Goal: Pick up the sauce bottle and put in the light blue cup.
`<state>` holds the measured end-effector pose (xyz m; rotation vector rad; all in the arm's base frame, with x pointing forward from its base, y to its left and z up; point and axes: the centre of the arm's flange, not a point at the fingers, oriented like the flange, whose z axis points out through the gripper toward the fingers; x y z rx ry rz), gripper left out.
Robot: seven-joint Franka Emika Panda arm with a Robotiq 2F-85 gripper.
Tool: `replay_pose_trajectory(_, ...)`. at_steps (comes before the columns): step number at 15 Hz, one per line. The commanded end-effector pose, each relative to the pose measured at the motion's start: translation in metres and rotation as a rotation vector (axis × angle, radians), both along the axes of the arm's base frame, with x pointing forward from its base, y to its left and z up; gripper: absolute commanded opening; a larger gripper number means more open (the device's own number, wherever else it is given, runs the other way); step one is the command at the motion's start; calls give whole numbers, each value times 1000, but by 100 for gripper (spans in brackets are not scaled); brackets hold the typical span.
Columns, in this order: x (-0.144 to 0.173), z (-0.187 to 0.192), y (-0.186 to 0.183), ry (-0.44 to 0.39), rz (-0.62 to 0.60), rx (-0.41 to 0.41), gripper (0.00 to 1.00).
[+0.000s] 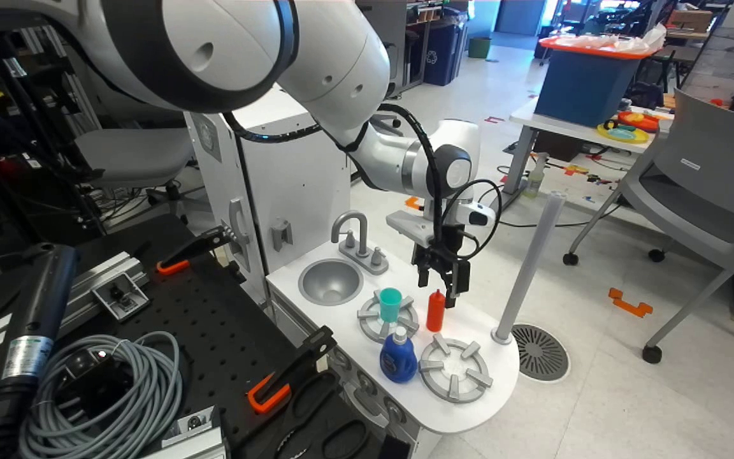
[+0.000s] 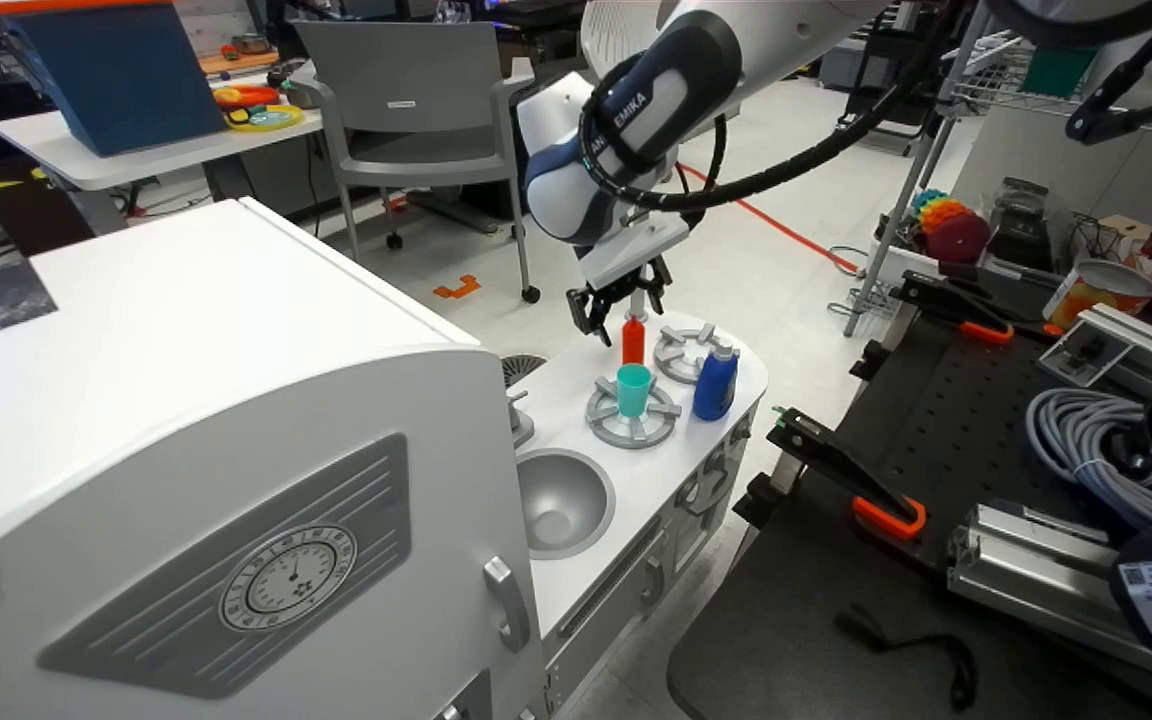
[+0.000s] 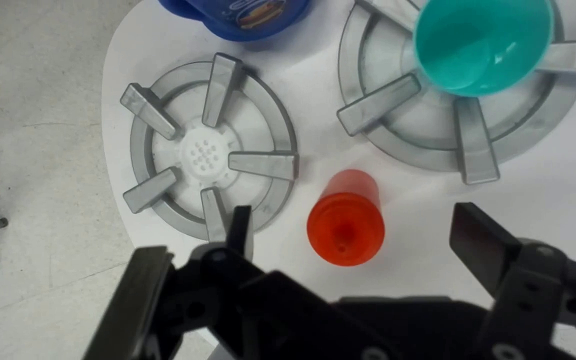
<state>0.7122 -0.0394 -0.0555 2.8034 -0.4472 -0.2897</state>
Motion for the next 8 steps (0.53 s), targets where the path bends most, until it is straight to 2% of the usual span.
replay_pose_trajectory(1,27,-15,-5,9,-5,-50,100)
replay_pose_trajectory(3,29,-17,-8,9,-8,-59,74)
replay_pose_trajectory(8,39,-31,-13,8,-50,-83,35)
